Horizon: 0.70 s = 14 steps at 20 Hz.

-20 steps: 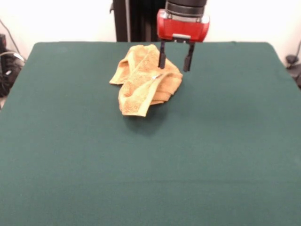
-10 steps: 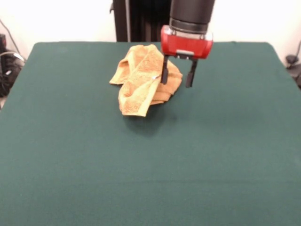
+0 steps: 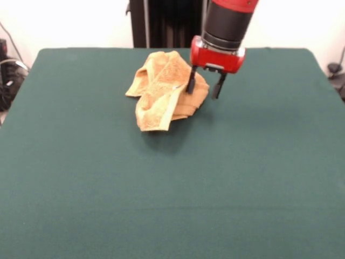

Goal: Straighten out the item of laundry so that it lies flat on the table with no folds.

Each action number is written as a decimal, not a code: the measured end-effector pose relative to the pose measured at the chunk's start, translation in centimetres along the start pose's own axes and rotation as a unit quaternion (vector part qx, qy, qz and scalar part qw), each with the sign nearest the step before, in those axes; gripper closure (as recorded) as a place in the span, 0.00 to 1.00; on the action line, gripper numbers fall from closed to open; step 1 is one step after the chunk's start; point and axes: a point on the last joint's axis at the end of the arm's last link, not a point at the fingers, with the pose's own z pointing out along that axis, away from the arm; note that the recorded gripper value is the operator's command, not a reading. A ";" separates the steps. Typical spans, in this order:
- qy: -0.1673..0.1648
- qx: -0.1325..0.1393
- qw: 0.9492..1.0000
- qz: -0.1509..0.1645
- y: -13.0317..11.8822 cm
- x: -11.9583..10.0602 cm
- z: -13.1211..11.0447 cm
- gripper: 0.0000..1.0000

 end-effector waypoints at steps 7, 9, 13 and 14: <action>0.071 0.035 0.997 -0.010 -1.8 1.7 -1.4 0.00; 0.079 0.038 0.996 -0.007 -2.2 1.3 -1.9 0.00; 0.079 0.036 0.996 0.005 -3.5 -1.0 -3.8 0.00; 0.077 0.036 0.996 0.006 -3.6 -1.3 -3.9 0.00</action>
